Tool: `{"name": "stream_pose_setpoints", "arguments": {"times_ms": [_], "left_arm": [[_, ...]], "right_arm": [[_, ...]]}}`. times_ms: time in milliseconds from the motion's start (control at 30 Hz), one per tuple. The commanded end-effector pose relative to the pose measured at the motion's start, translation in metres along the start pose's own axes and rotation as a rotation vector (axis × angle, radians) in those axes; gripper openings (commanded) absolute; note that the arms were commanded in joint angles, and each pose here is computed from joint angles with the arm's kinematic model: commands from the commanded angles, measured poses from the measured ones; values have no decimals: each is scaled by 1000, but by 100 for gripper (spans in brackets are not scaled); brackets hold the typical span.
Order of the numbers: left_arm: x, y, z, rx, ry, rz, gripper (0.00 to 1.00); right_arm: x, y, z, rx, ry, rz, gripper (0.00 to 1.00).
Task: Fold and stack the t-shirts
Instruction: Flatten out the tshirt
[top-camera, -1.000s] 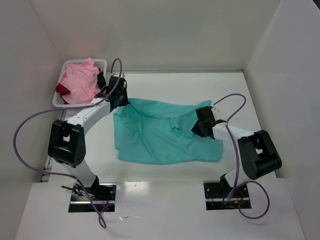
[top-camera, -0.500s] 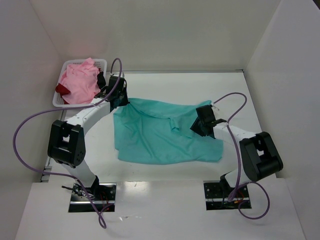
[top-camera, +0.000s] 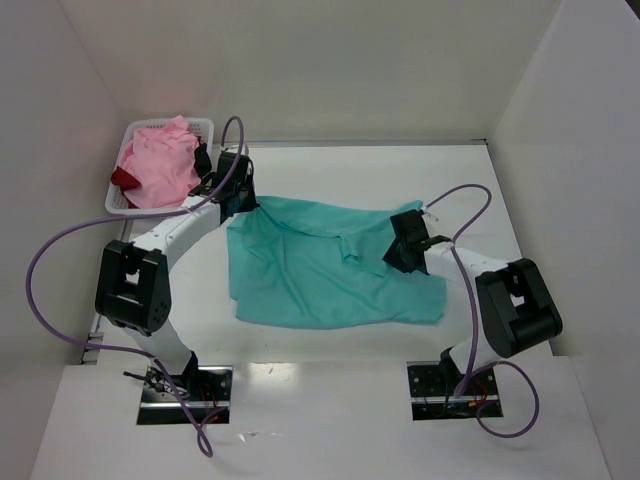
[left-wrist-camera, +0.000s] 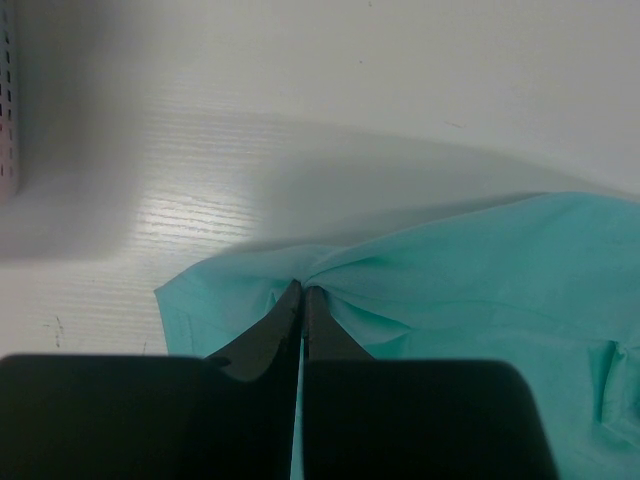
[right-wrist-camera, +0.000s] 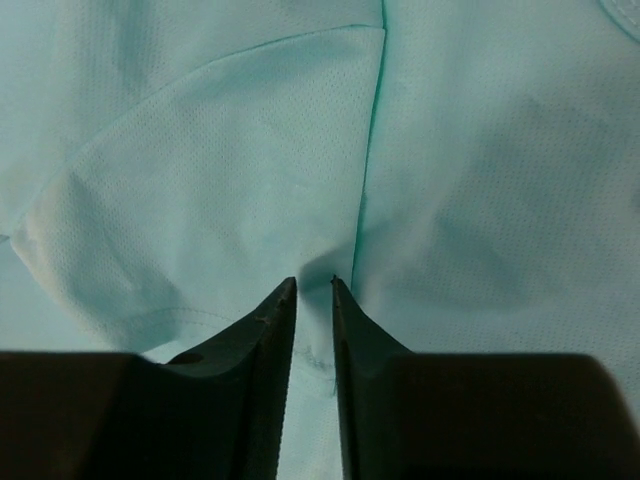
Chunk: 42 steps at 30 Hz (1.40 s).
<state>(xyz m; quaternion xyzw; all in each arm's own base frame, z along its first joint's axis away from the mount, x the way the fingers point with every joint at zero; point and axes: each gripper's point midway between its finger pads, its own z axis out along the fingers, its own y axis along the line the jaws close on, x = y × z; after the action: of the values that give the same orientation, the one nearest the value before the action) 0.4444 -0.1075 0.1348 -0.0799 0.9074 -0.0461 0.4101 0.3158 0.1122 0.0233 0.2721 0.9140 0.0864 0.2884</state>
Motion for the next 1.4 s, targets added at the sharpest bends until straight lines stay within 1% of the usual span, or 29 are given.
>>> {"name": "stream_pose_setpoints", "arguments": {"times_ms": [0,33,133,167,233,267,300,333,367,400,467,500,533,600,767,833,900,1033,1100,1200,1300,1333,1367], "left_arm": [[-27,-2,-11,26,-82,-8,0],[-27,-2,-11,26,-82,-8,0],[-30,-2,-14,29,-90,-9,0],[-30,-2,-14,29,-90,-9,0],[-30,-2,-14,29,-90,-9,0],[-30,-2,-14,29,-90,-9,0],[-30,-2,-14,29,-90,-9,0],[-33,-3,-18,33,-99,-11,0],[-33,-3,-18,33,-99,-11,0],[-33,-3,-18,33,-99,-11,0],[-33,-3,-18,33,-99,-11,0],[-33,-3,-18,33,-99,-11,0],[-33,-3,-18,33,-99,-11,0],[-33,-3,-18,33,-99,-11,0],[-33,-3,-18,33,-99,-11,0],[-33,-3,-18,33,-99,-11,0],[-33,-3,-18,33,-99,-11,0],[-33,-3,-18,33,-99,-11,0],[-33,-3,-18,33,-99,-11,0],[-33,-3,-18,33,-99,-11,0],[-33,-3,-18,33,-99,-11,0],[-33,-3,-18,33,-99,-11,0],[-33,-3,-18,33,-99,-11,0]], "right_arm": [[-18,11,-8,-20,-67,2,25],[-15,10,-5,-18,-51,-1,18],[-10,8,5,3,-33,-7,11],[-12,11,6,2,-34,-7,3],[-13,12,7,6,-31,-8,3],[-18,15,4,10,-39,-7,5],[-20,14,3,24,-40,-10,11],[-17,10,2,37,-28,-14,20],[-22,12,-1,38,-45,-12,29],[-26,13,-4,34,-61,-8,41],[-23,6,-3,57,-56,-13,49],[-23,6,-3,57,-56,-13,57],[-18,0,-2,73,-43,-18,60],[-14,-2,-2,74,-30,-20,63],[-8,-7,1,78,-26,-13,63],[-10,-5,2,70,-33,-10,61],[-9,-5,4,70,-33,-10,52],[-17,4,5,49,-51,-13,41],[-15,3,10,60,-41,-27,33],[-17,3,12,67,-47,-36,24],[-17,3,12,67,-48,-36,19],[-17,3,12,67,-48,-36,16],[-22,9,12,52,-60,-31,16]]}}
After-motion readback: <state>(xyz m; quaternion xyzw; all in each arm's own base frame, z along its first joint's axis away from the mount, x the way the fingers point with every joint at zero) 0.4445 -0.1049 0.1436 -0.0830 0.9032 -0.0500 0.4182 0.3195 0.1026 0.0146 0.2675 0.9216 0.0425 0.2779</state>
